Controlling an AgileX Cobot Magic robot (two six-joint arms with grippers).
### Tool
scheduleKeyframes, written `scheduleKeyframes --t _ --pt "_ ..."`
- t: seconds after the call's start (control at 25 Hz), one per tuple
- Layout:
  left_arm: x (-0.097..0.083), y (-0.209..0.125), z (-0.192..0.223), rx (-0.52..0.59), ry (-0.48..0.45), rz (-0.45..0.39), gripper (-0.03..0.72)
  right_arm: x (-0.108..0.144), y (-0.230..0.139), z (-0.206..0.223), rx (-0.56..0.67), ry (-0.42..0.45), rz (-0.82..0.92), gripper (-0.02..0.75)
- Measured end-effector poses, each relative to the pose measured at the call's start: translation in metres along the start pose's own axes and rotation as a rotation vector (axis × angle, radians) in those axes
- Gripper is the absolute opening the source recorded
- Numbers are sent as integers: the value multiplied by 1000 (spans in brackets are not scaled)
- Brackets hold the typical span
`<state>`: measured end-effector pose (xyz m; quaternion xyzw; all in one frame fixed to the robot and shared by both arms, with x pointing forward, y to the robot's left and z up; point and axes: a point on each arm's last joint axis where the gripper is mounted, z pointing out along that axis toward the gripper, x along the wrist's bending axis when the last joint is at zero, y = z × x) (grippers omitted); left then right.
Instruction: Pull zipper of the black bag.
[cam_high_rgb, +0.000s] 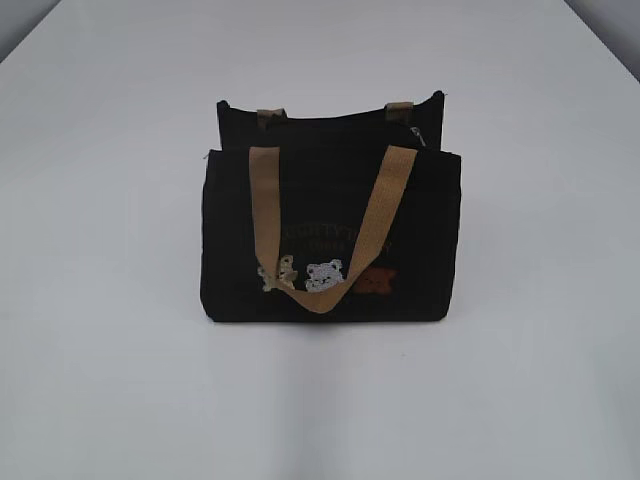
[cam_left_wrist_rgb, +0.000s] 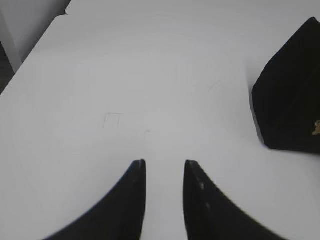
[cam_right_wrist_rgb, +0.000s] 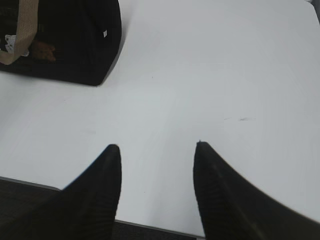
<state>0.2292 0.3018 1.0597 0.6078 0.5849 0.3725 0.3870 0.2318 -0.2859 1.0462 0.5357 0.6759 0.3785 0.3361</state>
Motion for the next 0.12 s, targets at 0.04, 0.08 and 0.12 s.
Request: scheduleKeyframes --t 0.04,0.08,0.12 --pt "0 0 0 0 0 0 196 0 0 0 0 0 0 372" --pt "0 0 0 0 0 0 196 0 0 0 0 0 0 372" --pt "0 0 0 0 0 0 196 0 0 0 0 0 0 372"
